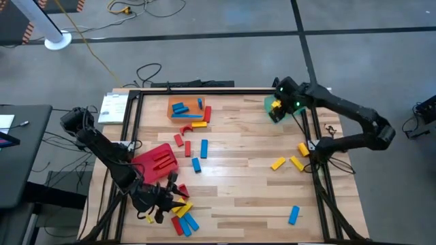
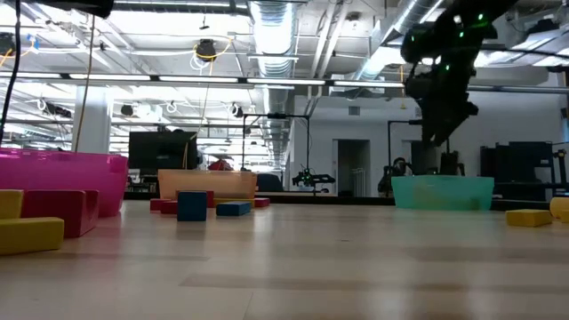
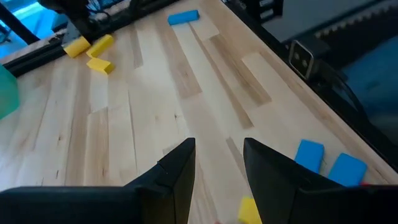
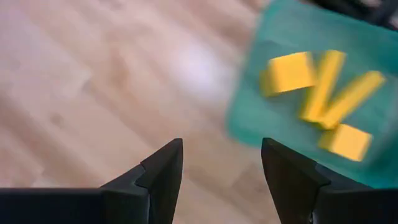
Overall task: Sort blocks
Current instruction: Put the blue block into the orange bin
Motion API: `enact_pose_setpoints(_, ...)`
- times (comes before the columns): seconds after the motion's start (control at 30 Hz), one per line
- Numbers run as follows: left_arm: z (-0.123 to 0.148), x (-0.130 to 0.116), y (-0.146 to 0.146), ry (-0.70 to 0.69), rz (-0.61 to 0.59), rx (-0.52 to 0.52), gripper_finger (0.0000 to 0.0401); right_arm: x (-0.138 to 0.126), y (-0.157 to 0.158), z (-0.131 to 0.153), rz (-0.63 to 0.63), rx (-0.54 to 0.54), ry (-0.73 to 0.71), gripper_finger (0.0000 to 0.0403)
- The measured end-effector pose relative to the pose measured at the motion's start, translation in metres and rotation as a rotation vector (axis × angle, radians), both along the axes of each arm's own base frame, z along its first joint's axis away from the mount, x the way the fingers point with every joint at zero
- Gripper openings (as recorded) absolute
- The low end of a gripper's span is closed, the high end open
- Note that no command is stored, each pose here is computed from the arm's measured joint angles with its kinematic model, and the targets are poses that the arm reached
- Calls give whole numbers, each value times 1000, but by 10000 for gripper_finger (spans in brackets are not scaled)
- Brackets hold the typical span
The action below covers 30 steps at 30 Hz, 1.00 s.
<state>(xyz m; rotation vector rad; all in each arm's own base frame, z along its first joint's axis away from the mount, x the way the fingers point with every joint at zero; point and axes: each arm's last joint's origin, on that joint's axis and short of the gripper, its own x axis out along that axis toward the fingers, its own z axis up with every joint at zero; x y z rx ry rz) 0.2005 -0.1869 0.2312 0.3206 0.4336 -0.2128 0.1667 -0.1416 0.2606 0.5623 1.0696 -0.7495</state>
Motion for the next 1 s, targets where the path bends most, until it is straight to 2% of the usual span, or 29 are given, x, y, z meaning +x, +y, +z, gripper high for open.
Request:
enact_pose_setpoints(0.23, 18, -12, -6, 112, -17, 63, 132, 30, 59, 8, 227, 34, -79, 230)
enact_pose_setpoints(0.4, 31, -22, -3, 191, 20, 54, 132, 56, 100, 10, 411, 16, -182, 230)
enact_pose_setpoints(0.57, 31, -29, 1, 244, 71, 19, 132, 84, 138, 10, 591, -19, -318, 230)
enact_pose_setpoints(0.83, 25, -37, 3, 344, 140, -64, 132, 122, 188, -12, 824, -50, -405, 230)
enact_pose_setpoints(1.0, 24, -41, -1, 368, 139, -105, 132, 133, 217, -32, 932, -2, -402, 230)
